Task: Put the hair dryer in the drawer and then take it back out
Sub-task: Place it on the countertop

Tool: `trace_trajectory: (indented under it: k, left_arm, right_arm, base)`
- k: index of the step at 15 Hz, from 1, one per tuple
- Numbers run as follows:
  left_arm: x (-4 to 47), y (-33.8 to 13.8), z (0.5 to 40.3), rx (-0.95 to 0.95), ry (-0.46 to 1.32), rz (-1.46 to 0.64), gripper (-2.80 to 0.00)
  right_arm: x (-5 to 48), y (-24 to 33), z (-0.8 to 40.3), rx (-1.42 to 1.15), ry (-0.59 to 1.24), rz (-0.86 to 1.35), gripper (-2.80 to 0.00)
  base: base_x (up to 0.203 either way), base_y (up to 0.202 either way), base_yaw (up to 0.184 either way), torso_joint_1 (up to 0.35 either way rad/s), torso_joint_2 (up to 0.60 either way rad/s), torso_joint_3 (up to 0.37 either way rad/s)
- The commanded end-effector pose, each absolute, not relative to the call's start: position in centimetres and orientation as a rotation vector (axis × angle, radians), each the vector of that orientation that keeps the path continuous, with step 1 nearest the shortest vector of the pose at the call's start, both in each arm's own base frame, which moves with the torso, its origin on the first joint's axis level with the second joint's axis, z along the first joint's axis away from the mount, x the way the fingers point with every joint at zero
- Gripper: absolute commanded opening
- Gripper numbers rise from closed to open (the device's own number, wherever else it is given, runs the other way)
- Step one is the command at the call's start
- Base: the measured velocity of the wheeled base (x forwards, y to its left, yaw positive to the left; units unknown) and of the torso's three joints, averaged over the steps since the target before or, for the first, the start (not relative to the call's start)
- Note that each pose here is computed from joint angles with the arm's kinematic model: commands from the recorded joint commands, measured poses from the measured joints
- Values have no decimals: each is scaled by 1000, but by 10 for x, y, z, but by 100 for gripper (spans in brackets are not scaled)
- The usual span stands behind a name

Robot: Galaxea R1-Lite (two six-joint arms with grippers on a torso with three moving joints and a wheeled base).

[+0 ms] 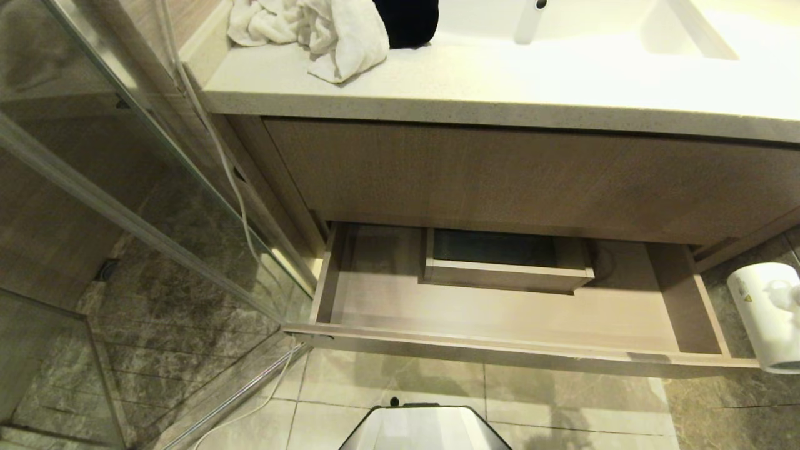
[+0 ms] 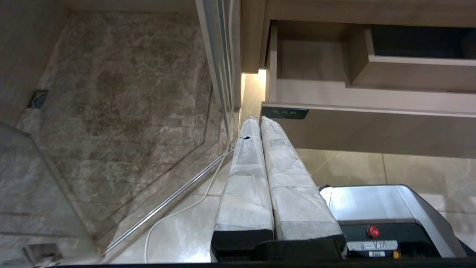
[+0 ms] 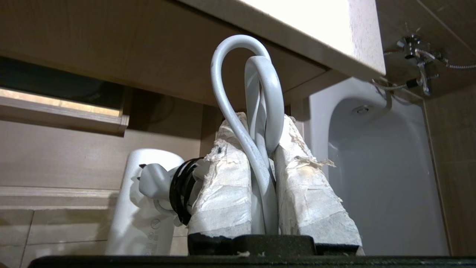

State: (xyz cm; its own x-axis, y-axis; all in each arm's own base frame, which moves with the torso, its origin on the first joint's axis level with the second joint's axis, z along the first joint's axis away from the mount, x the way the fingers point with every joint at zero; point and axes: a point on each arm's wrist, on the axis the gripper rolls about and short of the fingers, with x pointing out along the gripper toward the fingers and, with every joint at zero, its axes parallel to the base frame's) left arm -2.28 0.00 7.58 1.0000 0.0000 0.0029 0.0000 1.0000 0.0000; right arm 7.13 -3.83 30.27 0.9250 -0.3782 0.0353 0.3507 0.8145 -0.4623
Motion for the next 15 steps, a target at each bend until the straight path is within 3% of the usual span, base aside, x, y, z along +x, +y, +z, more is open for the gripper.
trace_trajectory:
  k: [1, 15]
  left_arm:
    - [-23, 0, 75, 0, 0, 0, -280]
    - [-23, 0, 75, 0, -1, 0, -280]
  right_arm:
    - [71, -38, 302, -487, 57, -388, -280]
    - [68, -36, 295, -483, 73, -384, -280]
  base:
    - [0, 0, 0, 345, -363, -162]
    - [0, 0, 0, 271, -458, -196]
